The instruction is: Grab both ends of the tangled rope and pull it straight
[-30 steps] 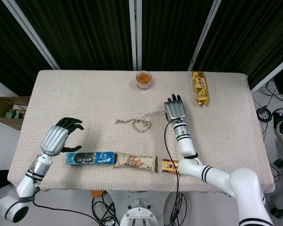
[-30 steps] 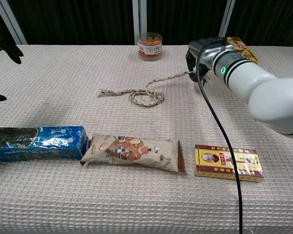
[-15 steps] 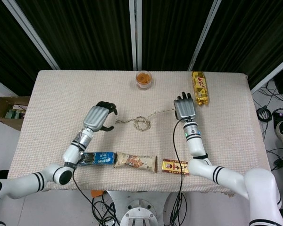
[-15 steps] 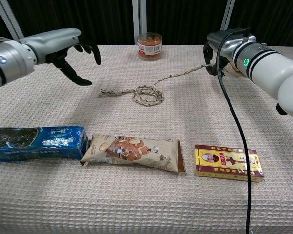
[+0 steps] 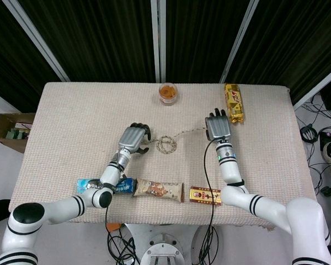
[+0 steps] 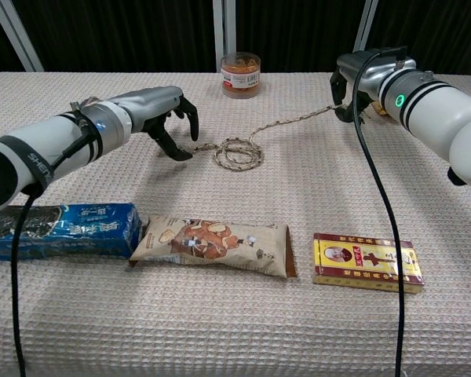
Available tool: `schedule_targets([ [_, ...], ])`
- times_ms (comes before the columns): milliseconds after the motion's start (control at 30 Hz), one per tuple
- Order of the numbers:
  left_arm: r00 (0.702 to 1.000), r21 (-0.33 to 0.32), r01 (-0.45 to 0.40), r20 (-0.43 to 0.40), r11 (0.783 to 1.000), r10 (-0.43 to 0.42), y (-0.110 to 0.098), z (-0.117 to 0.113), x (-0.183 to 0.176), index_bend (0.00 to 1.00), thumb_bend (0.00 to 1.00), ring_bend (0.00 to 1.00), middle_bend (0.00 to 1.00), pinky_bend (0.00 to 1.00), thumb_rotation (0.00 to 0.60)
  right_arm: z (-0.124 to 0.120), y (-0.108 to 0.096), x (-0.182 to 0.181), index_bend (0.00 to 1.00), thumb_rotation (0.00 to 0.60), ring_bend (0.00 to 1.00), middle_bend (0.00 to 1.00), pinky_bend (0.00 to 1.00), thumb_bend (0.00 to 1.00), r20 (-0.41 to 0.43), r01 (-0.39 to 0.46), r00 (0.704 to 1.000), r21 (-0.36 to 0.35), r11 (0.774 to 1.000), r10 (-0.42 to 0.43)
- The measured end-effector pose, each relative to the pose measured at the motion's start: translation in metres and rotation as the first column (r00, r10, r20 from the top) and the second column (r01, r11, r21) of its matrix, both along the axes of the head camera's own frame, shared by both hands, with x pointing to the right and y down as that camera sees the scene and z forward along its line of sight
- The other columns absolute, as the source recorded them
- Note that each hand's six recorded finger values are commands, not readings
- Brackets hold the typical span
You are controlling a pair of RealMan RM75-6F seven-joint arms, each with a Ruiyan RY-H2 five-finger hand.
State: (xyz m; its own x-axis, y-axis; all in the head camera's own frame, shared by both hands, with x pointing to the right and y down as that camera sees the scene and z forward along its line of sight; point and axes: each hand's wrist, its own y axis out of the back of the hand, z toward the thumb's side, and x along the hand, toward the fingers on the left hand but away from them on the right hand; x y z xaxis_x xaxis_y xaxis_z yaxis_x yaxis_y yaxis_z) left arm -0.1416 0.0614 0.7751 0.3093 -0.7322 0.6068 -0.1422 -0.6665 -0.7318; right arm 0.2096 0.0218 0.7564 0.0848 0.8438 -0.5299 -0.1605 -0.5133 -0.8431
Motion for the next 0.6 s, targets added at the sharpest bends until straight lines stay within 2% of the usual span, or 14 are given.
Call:
schedule_targets([
  [267,0.997,-0.005,0.025,0.075,1.0,-0.024,-0.002,0.016,-0.001,0.48,0.34,0.15,0.22,0.16,0.6,0.002,0.001,0.002,0.73,0.6,0.12,0.37,0.21,0.56,0.004,-0.008,1.0,-0.003,1.0,0.008],
  [600,0.998,-0.024,0.034,0.06,0.999,-0.033,0.001,0.019,0.002,0.48,0.37,0.15,0.22,0.15,0.6,0.003,0.0,0.006,0.73,0.6,0.12,0.37,0.21,0.56,0.006,-0.019,1.0,-0.006,1.0,0.019],
])
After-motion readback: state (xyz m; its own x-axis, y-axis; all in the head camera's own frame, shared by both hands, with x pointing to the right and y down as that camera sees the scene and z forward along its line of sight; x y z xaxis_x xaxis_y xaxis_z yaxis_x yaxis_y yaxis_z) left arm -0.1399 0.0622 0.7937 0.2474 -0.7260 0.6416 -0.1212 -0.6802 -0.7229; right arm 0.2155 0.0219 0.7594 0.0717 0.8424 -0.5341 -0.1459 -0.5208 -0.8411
